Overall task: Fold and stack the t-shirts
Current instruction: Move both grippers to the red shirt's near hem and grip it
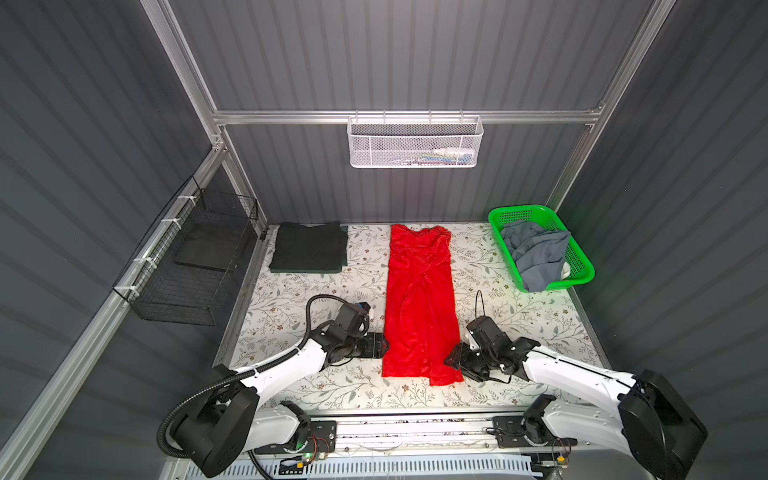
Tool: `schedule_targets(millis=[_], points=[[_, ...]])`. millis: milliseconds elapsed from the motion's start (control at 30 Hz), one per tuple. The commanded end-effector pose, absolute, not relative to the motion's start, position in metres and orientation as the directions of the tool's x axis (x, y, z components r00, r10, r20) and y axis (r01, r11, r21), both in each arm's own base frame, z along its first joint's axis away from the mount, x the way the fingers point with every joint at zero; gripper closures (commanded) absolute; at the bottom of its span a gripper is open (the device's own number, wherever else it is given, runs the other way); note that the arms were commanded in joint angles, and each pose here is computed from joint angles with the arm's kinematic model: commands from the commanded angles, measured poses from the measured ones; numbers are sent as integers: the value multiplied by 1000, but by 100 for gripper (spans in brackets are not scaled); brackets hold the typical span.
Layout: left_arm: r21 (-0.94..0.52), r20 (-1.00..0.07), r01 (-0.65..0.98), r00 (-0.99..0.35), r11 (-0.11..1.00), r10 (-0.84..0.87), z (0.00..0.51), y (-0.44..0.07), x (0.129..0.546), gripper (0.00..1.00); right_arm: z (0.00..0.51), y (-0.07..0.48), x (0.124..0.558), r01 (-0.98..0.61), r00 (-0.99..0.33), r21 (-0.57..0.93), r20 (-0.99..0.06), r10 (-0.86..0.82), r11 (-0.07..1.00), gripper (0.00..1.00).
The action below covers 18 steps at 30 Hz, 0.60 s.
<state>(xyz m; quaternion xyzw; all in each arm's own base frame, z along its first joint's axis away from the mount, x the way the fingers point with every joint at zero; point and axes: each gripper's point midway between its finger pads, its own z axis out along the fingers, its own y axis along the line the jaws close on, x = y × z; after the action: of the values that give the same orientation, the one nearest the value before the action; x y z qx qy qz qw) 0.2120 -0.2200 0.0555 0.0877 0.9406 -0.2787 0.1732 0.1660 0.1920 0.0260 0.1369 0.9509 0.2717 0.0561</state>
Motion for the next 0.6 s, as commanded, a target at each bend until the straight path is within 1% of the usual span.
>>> schedule_targets(millis=[0, 167, 233, 267, 467, 567], points=[[-562, -347, 240, -937, 792, 39, 56, -229, 207, 30, 0, 174, 145, 288, -949, 430, 12, 314, 855, 42], [-583, -326, 224, -945, 781, 28, 50, -225, 189, 31, 0, 169, 137, 307, -942, 413, 5, 335, 858, 43], [-581, -317, 215, -948, 785, 25, 47, -220, 182, 31, 3, 171, 134, 300, -943, 433, 1, 332, 850, 49], [-581, -307, 205, -951, 788, 21, 47, -218, 179, 31, 5, 171, 133, 293, -945, 440, 0, 326, 849, 50], [-591, -287, 181, -958, 786, 5, 42, -212, 163, 31, 6, 169, 132, 296, -940, 460, -17, 342, 837, 48], [-580, -277, 181, -961, 794, 16, 37, -212, 162, 33, 2, 170, 131, 296, -943, 451, -3, 333, 842, 50]])
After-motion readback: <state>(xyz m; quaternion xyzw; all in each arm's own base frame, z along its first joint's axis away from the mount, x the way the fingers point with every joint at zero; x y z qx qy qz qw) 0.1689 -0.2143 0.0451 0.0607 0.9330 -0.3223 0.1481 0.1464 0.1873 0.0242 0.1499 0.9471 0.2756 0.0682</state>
